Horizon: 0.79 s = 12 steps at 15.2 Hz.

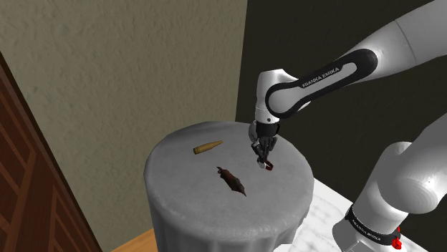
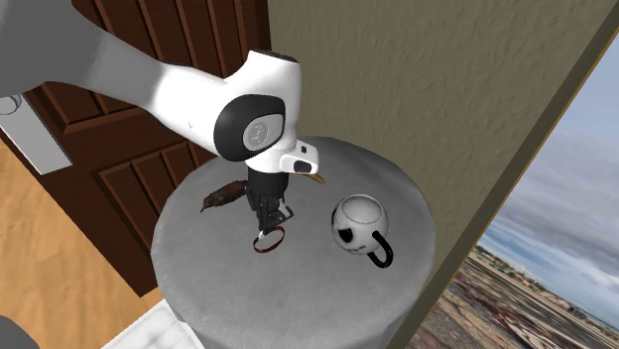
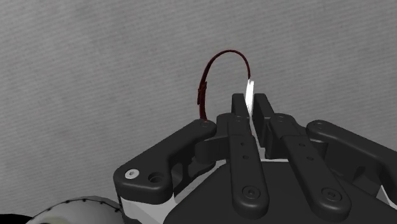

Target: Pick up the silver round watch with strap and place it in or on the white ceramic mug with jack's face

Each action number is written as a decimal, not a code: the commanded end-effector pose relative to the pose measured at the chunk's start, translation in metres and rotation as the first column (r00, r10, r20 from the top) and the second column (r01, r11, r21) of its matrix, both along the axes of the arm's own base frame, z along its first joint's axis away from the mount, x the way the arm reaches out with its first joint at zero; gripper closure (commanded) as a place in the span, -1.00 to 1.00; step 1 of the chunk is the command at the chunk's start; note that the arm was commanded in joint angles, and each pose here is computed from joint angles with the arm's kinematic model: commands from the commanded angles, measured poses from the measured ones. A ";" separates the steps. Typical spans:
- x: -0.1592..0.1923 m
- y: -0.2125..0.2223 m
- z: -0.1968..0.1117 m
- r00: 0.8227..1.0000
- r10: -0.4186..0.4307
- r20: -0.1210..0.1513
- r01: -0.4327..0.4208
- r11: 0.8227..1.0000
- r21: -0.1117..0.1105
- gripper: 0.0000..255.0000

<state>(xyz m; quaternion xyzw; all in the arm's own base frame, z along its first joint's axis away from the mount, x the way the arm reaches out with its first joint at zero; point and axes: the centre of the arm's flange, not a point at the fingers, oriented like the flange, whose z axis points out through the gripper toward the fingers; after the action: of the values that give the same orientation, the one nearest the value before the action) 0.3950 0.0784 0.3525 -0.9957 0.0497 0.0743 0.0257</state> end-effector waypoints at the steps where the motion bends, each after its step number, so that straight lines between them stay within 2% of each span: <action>1: 0.000 0.000 0.000 1.000 0.000 0.000 0.000 1.000 0.000 1.00; 6: 0.000 0.000 0.000 1.000 0.000 0.000 0.000 1.000 0.000 1.00; 12: 0.000 0.000 0.032 1.000 0.000 0.000 0.000 1.000 0.000 1.00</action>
<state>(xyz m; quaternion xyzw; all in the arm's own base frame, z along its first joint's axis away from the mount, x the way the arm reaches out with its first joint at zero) 0.3949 0.0786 0.3788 -0.9957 0.0497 0.0741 0.0258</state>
